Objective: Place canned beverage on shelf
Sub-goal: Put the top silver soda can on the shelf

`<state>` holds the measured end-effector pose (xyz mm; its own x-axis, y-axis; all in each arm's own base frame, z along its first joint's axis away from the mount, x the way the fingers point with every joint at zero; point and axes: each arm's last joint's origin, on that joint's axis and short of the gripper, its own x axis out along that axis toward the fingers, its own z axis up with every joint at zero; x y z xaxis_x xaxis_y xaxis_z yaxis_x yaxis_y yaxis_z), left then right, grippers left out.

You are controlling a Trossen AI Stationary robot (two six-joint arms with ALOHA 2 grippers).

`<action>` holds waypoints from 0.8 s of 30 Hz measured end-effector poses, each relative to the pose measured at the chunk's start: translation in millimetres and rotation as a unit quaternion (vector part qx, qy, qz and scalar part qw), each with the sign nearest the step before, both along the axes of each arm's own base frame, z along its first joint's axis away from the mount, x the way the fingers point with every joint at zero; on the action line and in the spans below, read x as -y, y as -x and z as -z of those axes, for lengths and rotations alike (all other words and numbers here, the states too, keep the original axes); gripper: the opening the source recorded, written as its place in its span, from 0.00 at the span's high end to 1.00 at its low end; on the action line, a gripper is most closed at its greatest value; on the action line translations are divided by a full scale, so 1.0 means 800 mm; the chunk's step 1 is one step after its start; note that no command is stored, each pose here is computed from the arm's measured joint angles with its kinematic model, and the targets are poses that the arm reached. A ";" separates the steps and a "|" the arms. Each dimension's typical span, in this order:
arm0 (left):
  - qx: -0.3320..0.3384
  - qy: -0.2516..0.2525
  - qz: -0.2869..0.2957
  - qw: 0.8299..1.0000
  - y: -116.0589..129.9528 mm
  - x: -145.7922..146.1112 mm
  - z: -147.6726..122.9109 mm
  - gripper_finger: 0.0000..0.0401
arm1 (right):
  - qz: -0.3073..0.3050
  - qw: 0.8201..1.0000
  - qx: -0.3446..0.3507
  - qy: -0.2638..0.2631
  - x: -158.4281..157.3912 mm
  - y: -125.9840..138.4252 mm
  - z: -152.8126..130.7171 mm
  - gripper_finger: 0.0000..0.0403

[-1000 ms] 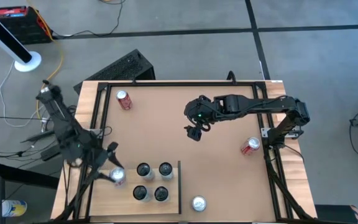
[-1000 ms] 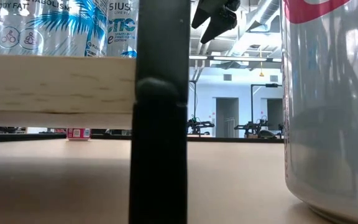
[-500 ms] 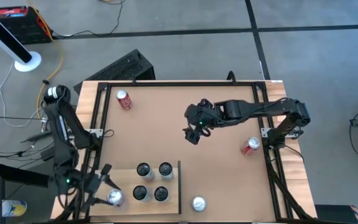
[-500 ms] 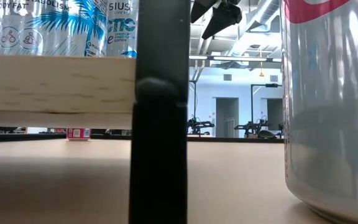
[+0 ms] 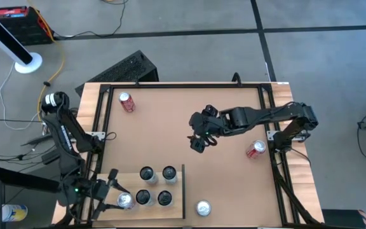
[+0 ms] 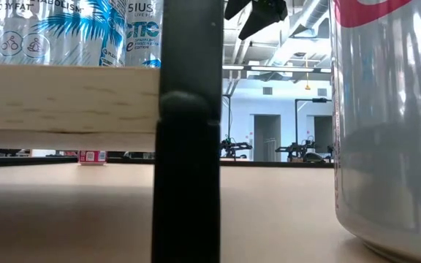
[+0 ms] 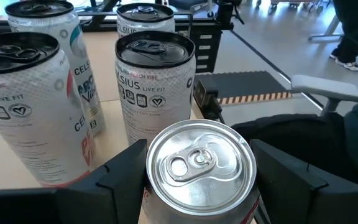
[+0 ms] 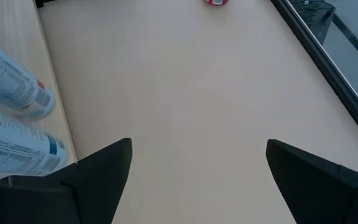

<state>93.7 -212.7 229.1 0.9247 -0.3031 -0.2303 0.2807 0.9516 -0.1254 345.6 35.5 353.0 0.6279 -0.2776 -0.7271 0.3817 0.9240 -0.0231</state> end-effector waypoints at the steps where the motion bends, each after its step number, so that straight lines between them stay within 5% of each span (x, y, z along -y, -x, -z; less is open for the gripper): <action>1: -0.001 0.001 0.000 1.000 -0.001 0.000 0.001 0.42 | 0.000 1.000 0.000 0.000 0.000 0.000 0.000 0.02; 16: -0.016 -0.022 0.036 0.999 0.000 0.002 0.005 0.41 | 0.008 1.000 0.002 -0.005 0.000 0.000 0.000 0.02; 24: -0.018 -0.028 0.040 0.999 0.000 0.002 0.006 0.20 | 0.011 1.000 0.002 -0.007 0.000 0.000 0.000 0.02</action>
<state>93.7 -213.9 224.6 0.8886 -0.3624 -0.2811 0.3533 0.9317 -0.0842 345.3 35.3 352.8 0.6253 -0.2807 -0.7282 0.4018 0.9157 -0.0079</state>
